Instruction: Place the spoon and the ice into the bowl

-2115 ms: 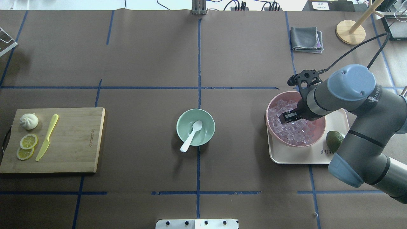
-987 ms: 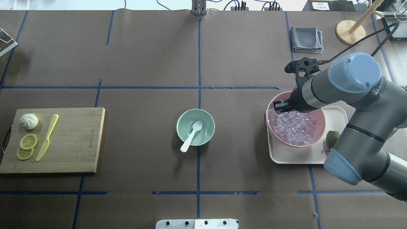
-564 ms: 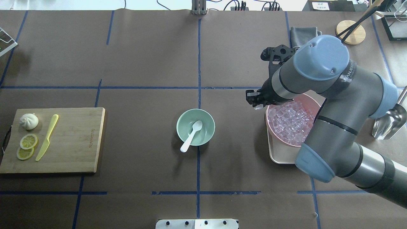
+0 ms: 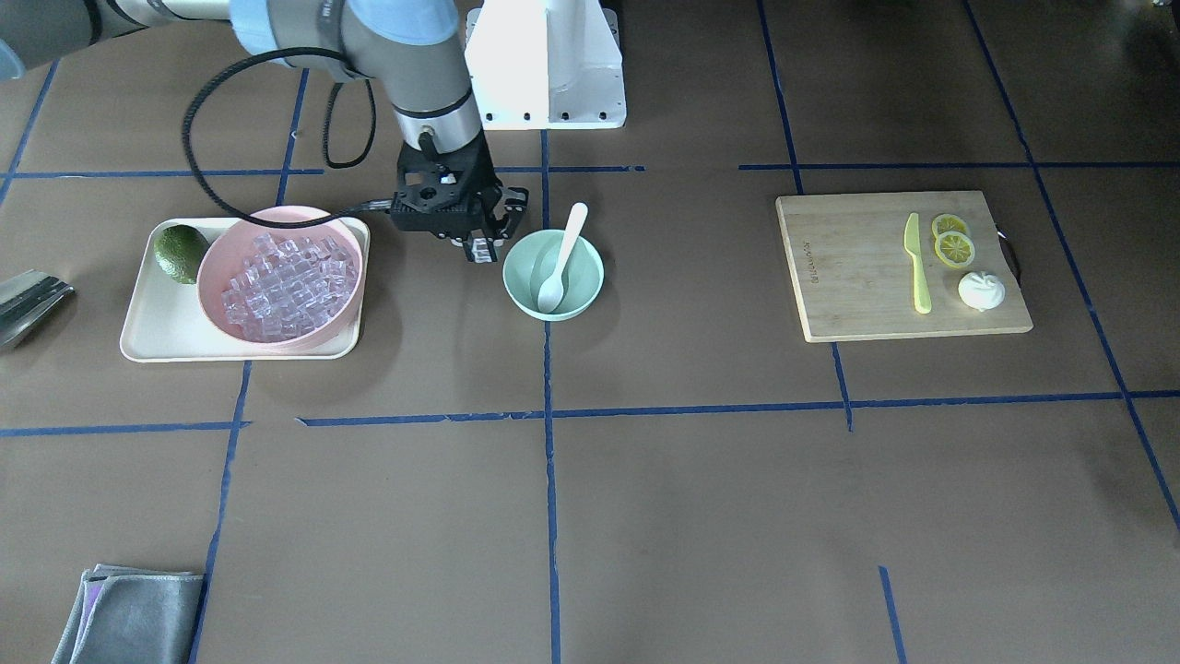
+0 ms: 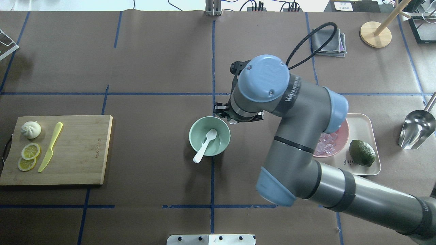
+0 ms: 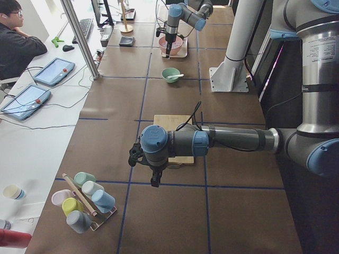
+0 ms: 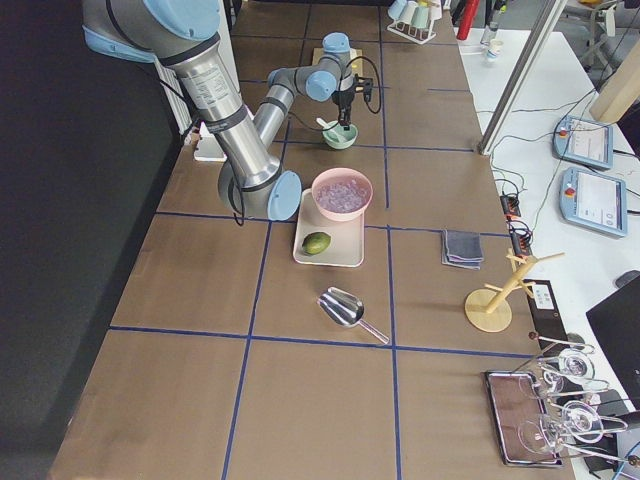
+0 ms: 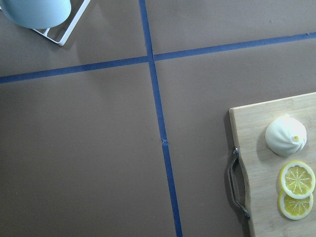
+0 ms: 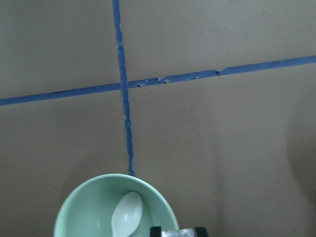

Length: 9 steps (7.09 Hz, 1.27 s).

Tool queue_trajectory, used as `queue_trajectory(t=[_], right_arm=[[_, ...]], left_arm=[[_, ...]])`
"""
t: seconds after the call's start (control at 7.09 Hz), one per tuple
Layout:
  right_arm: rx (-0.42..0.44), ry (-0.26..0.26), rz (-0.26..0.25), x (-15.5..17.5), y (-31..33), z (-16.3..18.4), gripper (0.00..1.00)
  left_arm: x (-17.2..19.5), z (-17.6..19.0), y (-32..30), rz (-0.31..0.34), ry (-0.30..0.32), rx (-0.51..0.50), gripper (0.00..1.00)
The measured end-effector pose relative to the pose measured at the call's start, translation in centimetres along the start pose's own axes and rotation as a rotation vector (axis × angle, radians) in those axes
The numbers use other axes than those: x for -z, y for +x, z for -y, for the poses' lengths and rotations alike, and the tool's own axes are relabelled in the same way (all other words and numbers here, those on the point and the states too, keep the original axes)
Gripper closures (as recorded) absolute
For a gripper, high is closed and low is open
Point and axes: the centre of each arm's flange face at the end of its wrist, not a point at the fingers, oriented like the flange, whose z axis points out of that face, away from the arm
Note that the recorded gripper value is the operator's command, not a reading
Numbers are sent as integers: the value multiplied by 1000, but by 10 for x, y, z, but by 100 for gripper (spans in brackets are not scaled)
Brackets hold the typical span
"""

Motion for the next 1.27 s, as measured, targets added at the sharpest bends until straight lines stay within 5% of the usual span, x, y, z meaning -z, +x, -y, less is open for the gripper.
queue_trajectory(t=[0.56,0.85,0.99,1.13,1.27], right_arm=[[-65,44,-89,-61,-64,-37,100],[-48,64,-124,-80,-58,-46,89],[-43,71,-133,-85,-57,-51,72],[-41,77,-135,-87,-56,-52,31],[-41,80,-134,-87,-57,-53,1]], left_arm=[[1,1,0,-3,3,2,0],[1,1,0,-4,3,2,0],[1,1,0,-4,3,3,0],[1,1,0,-5,3,5,0],[1,1,0,-6,3,8,0]])
